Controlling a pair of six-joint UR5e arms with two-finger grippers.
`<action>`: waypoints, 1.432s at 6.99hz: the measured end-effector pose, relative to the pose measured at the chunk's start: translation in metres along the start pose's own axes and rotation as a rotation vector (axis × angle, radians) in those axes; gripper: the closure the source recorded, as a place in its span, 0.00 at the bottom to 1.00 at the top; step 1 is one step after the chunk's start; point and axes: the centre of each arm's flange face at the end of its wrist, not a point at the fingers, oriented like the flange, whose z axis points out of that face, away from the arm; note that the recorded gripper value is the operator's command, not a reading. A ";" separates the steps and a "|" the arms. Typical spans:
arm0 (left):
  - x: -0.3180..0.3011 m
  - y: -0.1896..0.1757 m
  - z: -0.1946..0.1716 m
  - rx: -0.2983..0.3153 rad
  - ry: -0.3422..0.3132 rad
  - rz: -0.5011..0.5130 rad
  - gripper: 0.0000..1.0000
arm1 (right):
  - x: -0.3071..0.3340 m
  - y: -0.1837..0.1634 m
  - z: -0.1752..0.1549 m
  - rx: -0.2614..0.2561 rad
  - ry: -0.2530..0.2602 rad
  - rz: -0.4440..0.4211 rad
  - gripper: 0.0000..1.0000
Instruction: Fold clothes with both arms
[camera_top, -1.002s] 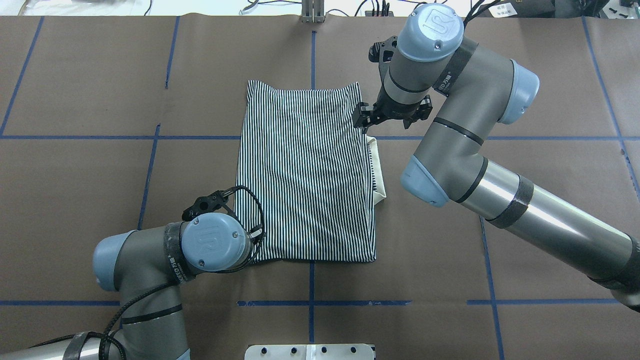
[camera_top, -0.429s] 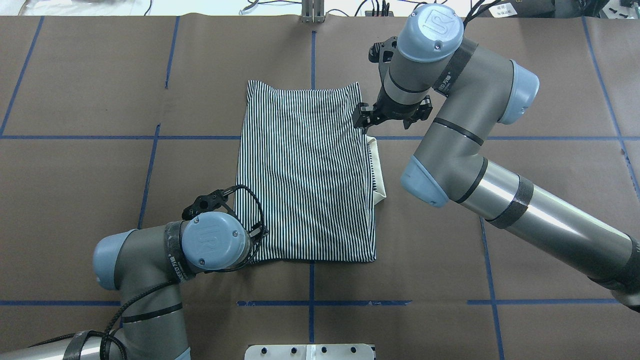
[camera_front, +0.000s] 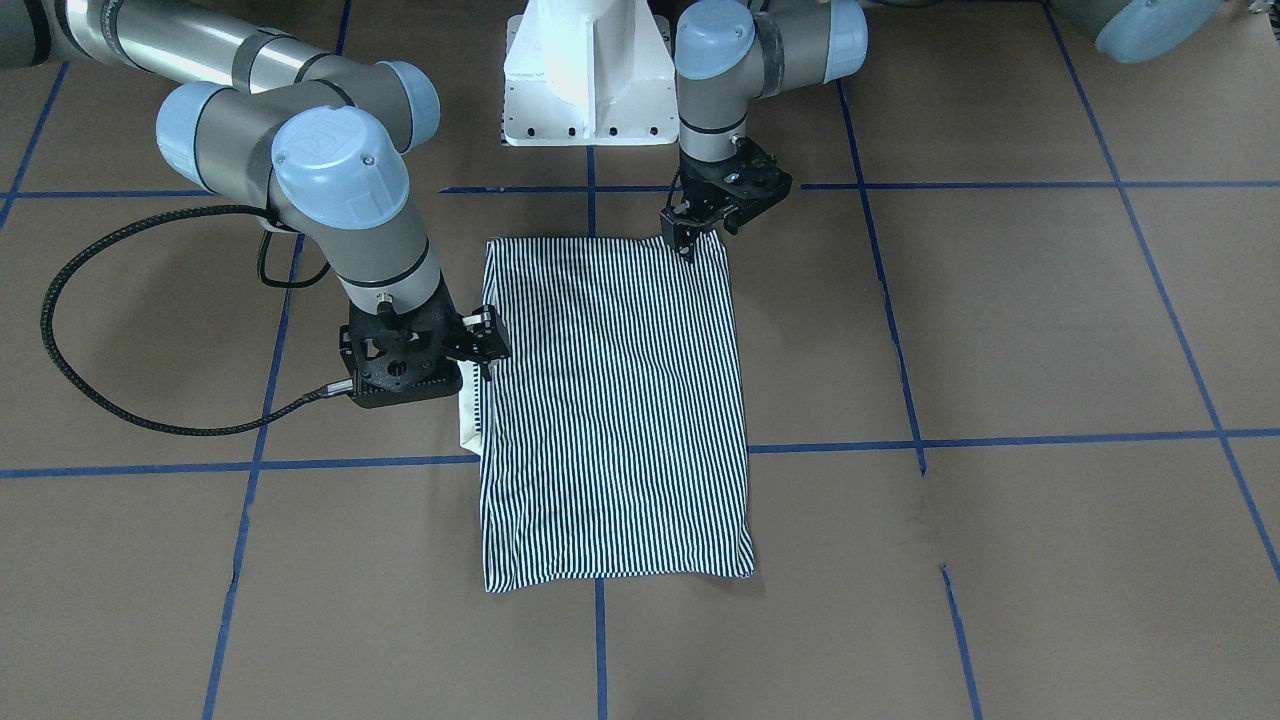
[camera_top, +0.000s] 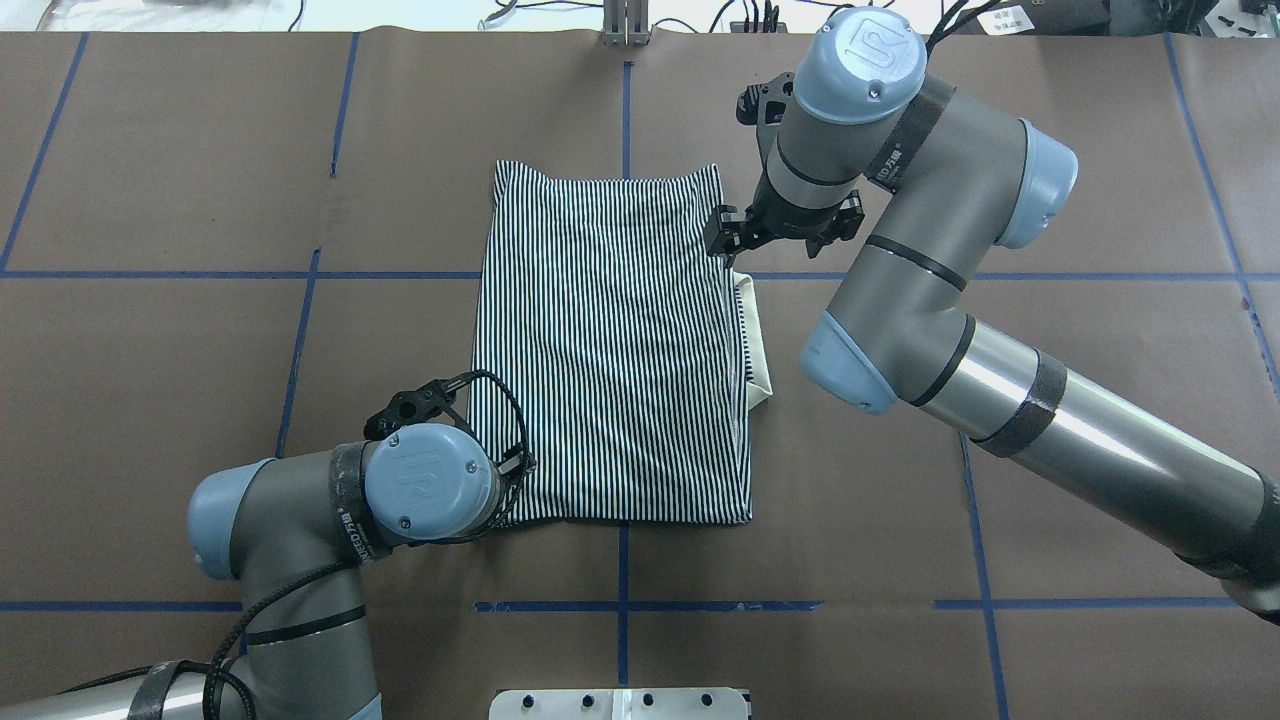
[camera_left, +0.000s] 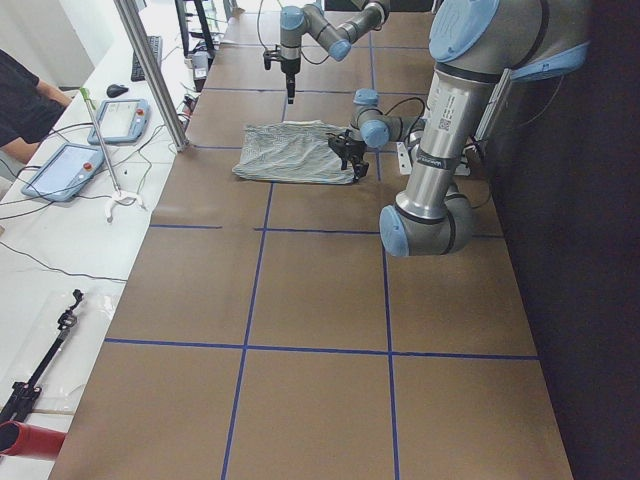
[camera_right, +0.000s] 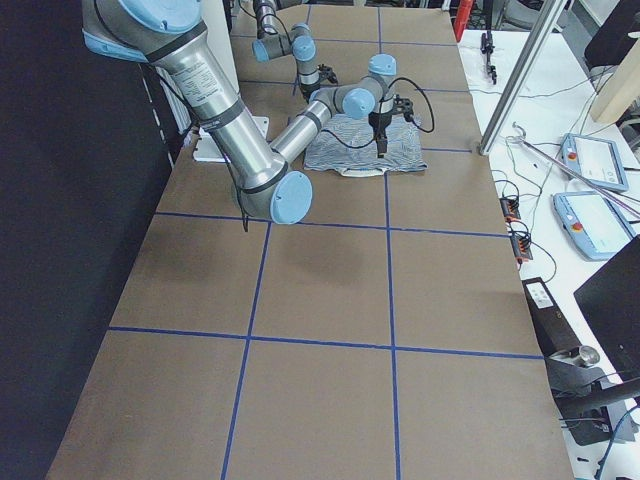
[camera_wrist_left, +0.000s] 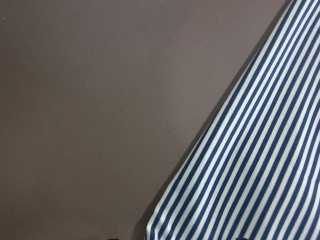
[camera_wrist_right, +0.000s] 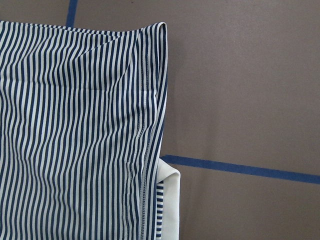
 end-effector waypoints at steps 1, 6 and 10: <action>-0.001 -0.001 0.005 0.004 -0.009 -0.001 0.23 | 0.000 0.000 0.000 0.000 0.001 0.000 0.00; 0.002 0.003 0.006 -0.002 -0.011 -0.004 1.00 | 0.001 0.000 0.000 0.001 0.003 0.002 0.00; 0.004 0.006 0.003 -0.009 -0.010 0.004 1.00 | 0.001 0.000 0.001 -0.002 0.005 0.003 0.00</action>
